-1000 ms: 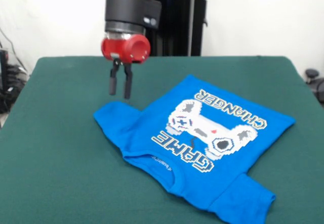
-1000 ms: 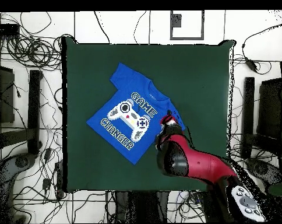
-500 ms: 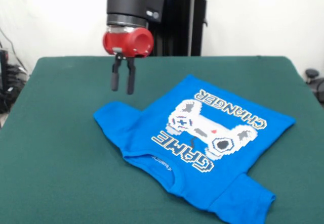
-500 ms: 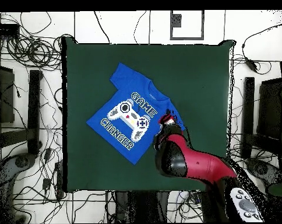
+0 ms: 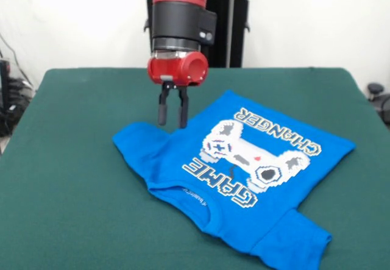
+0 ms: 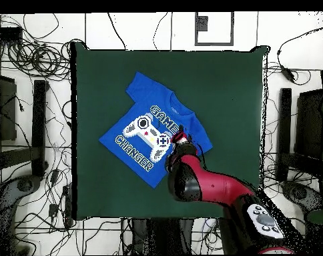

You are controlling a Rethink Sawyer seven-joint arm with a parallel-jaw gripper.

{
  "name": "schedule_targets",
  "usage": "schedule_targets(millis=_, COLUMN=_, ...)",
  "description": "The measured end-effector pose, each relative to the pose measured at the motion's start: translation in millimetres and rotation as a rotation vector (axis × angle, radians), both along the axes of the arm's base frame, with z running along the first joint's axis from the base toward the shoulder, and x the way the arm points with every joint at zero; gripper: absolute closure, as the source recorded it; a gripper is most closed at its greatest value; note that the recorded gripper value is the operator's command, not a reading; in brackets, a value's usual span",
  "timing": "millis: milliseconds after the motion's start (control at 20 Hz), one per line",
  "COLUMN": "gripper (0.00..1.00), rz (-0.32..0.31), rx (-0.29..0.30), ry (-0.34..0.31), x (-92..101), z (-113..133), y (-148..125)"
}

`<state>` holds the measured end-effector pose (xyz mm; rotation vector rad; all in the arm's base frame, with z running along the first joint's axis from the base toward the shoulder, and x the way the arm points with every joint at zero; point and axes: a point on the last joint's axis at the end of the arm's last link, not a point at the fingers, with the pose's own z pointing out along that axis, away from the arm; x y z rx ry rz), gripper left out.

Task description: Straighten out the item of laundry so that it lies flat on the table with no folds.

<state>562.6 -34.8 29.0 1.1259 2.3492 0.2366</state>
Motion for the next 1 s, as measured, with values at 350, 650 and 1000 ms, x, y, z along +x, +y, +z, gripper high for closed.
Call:
schedule_targets(millis=350, gripper=0.0, rz=-0.004, rx=0.007, ry=-0.001, x=-14.3, z=-18.5, y=-16.1)
schedule_targets(millis=650, gripper=0.0, rz=-0.008, rx=0.026, ry=0.028, x=-28.0, z=-38.3, y=-15.7)
schedule_targets(millis=1000, gripper=0.0, rz=0.004, rx=0.037, ry=0.022, x=-35.2, z=-52.4, y=-4.4)
